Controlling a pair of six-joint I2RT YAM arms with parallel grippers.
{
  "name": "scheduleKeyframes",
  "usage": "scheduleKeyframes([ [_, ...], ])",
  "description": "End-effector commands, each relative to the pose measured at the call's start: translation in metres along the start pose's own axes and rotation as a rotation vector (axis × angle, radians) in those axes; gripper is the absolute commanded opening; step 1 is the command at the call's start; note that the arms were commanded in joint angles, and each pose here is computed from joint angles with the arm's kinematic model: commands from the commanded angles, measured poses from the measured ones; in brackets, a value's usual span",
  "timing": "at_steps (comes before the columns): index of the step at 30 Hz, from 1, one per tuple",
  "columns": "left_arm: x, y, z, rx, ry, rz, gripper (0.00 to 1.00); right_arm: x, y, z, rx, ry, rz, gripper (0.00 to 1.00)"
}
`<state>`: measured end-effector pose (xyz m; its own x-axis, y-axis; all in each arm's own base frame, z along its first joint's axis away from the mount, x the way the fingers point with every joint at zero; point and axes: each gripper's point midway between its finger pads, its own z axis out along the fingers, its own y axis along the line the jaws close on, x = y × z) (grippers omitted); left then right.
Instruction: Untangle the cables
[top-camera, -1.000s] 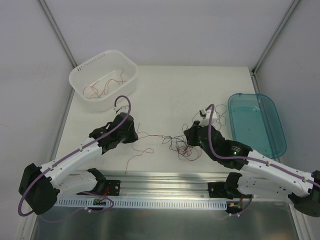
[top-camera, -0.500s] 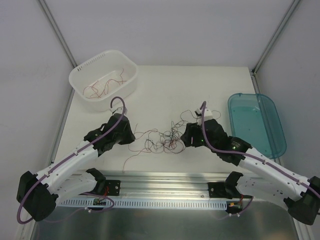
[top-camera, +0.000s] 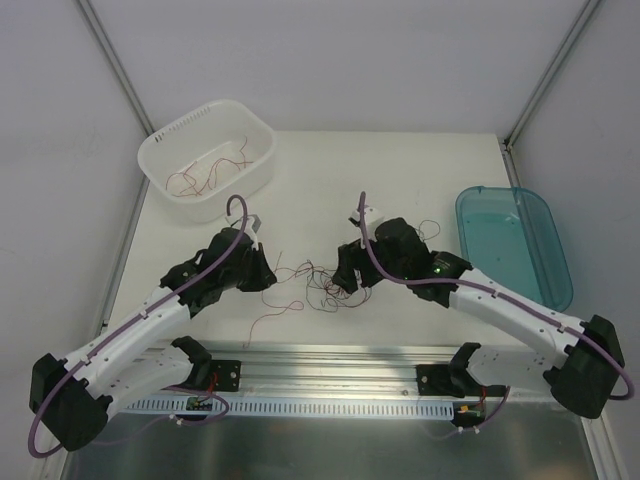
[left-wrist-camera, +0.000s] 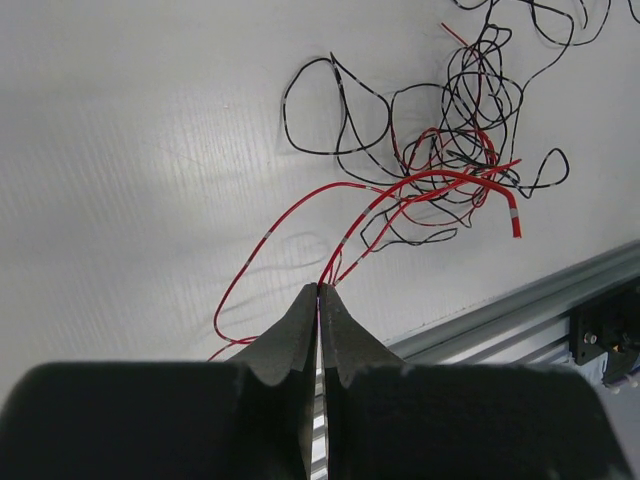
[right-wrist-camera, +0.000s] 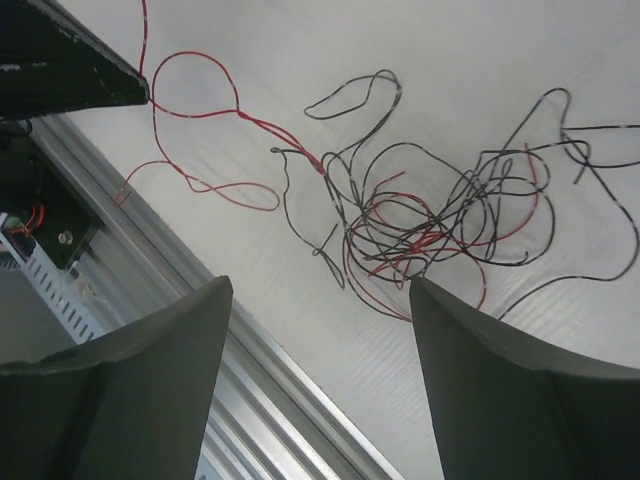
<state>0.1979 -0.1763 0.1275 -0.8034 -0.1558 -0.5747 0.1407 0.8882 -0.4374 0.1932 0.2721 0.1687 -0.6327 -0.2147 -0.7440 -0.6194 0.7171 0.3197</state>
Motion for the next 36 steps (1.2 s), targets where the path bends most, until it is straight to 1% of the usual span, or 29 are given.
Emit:
scheduleKeyframes([
  [1,-0.011,-0.014,-0.007,0.062,-0.024,0.024,0.00,-0.007,0.025,0.011,-0.149,0.016,-0.072,0.76],
  [5,-0.011,-0.016,-0.010,0.074,-0.028,0.023,0.00,0.000,0.019,0.033,-0.136,0.063,-0.108,0.76],
  [13,-0.011,-0.019,-0.015,0.102,-0.035,0.028,0.00,0.005,0.014,0.064,-0.124,0.094,-0.130,0.70],
  [17,-0.008,-0.020,-0.015,0.113,-0.024,0.027,0.00,0.004,0.005,0.076,-0.083,0.081,-0.125,0.68],
  [22,-0.004,-0.019,-0.016,0.119,-0.022,0.023,0.00,-0.003,0.000,0.085,-0.052,0.061,-0.127,0.63],
  [23,-0.003,-0.019,-0.017,0.119,-0.022,0.023,0.00,-0.001,-0.003,0.086,-0.037,0.059,-0.126,0.61],
  [24,-0.003,-0.017,-0.017,0.115,-0.025,0.020,0.00,-0.003,-0.005,0.087,-0.031,0.048,-0.119,0.55],
  [26,-0.002,-0.018,-0.017,0.116,-0.020,0.020,0.00,-0.003,-0.010,0.087,-0.017,0.048,-0.108,0.48],
  [27,-0.002,-0.018,-0.018,0.118,-0.020,0.020,0.00,-0.002,-0.013,0.087,-0.004,0.049,-0.104,0.38],
  [29,-0.003,-0.018,-0.019,0.120,-0.023,0.020,0.00,0.000,-0.018,0.087,0.015,0.049,-0.101,0.27],
  [30,-0.003,-0.019,-0.020,0.122,-0.023,0.022,0.00,0.003,-0.020,0.087,0.026,0.053,-0.098,0.17],
  [32,-0.005,-0.020,-0.021,0.124,-0.031,0.022,0.00,0.005,-0.023,0.087,0.036,0.053,-0.094,0.10],
  [33,-0.005,-0.020,-0.021,0.123,-0.030,0.022,0.00,0.009,-0.027,0.086,0.049,0.060,-0.093,0.04],
  [36,-0.008,-0.021,-0.024,0.125,-0.042,0.022,0.00,0.007,-0.029,0.081,0.051,0.044,-0.080,0.01],
])
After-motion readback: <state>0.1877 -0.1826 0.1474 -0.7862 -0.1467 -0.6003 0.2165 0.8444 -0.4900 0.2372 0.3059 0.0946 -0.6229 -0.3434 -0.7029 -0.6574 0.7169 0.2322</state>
